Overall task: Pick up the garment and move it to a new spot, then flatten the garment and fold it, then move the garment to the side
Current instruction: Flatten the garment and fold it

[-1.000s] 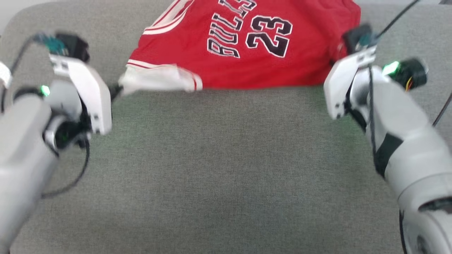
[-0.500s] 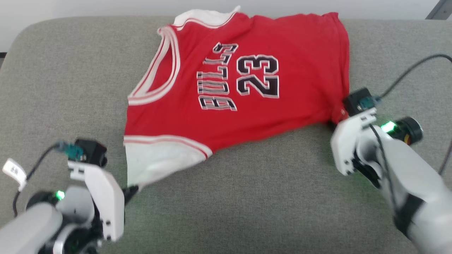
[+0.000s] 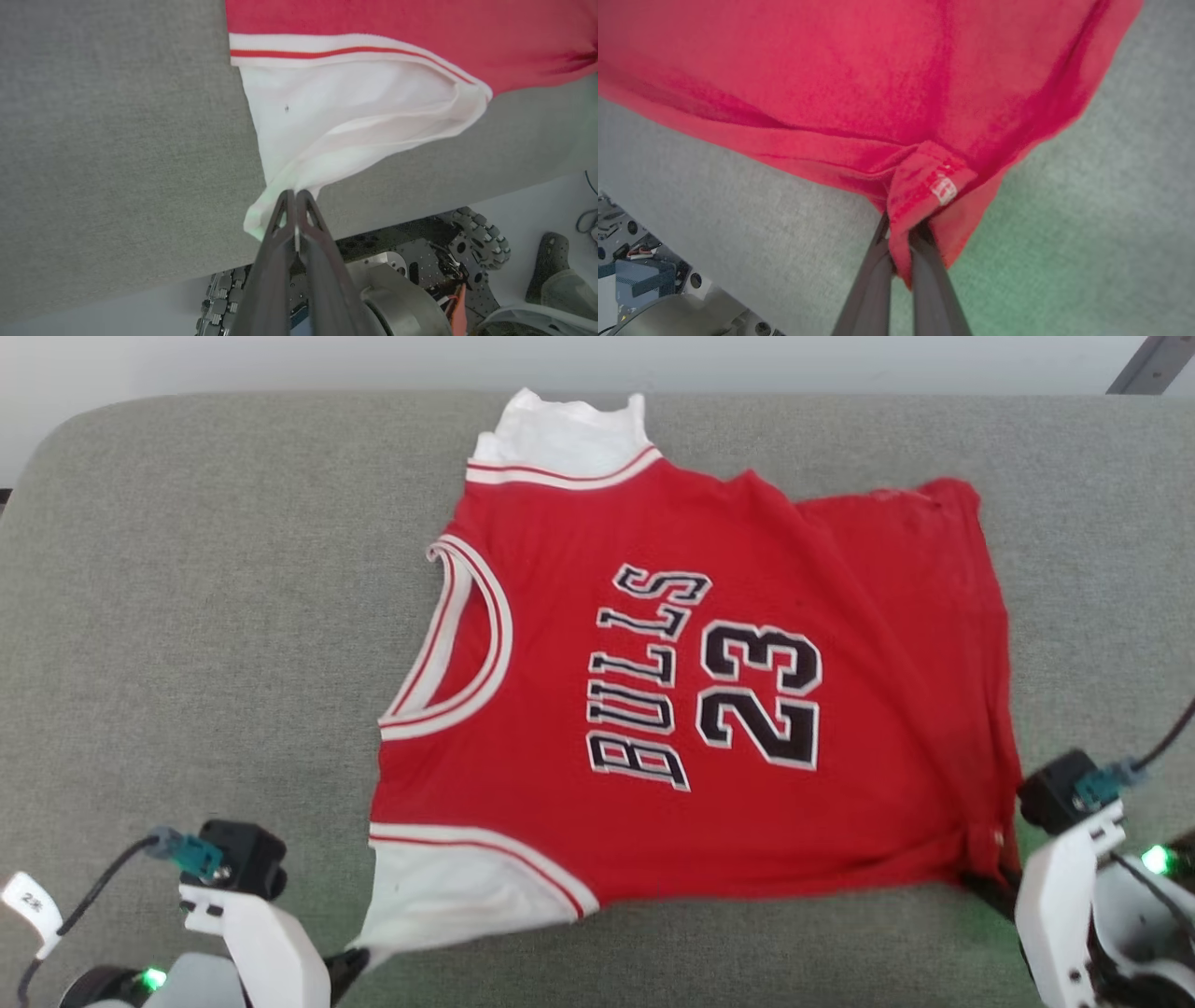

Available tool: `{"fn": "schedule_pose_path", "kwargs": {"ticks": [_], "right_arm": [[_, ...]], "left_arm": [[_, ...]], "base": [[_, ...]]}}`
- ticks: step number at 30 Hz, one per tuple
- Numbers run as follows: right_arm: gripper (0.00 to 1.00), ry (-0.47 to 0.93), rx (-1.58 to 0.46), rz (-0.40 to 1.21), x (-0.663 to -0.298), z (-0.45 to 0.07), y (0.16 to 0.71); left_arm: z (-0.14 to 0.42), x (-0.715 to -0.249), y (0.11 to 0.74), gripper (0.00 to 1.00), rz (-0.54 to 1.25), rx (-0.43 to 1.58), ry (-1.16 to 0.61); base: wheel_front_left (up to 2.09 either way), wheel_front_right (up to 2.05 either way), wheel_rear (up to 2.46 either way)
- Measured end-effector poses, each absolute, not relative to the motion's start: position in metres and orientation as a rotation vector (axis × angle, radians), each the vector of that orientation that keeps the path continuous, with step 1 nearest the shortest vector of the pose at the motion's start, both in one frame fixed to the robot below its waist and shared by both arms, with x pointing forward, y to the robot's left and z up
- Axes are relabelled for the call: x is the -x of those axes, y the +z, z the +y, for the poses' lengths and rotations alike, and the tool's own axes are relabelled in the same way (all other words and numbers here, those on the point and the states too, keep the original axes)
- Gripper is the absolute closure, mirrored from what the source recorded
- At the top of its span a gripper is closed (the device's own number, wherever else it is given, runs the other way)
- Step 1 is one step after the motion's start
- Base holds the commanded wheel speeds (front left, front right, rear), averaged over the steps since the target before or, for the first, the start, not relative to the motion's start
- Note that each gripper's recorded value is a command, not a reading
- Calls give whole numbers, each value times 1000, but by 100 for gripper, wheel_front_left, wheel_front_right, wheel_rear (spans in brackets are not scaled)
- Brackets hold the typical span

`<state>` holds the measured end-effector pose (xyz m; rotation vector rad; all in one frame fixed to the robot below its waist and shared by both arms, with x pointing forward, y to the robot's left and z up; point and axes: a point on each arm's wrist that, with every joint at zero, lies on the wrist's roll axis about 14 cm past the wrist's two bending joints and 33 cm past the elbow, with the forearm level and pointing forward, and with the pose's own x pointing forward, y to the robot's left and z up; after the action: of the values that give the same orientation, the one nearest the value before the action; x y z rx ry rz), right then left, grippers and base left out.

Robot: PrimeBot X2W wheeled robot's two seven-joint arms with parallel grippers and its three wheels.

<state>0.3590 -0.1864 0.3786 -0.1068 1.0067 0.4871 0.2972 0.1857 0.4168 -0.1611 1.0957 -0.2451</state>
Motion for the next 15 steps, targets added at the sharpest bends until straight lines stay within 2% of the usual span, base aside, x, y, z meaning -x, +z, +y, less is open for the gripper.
{"fn": "schedule_pose_path", "kwargs": {"ticks": [4, 8, 15], "right_arm": [[100, 478, 81, 1034, -343, -188, 382], [100, 455, 38, 994, -344, -184, 392], [100, 380, 17, 847, -375, -182, 423]], "left_arm": [[186, -288, 416, 100, 1131, 158, -242], [188, -295, 424, 100, 1108, 140, -245], [196, -366, 476, 100, 857, -1, -288]], "base": [[0, 0, 0], [0, 0, 0], [0, 0, 0]]}}
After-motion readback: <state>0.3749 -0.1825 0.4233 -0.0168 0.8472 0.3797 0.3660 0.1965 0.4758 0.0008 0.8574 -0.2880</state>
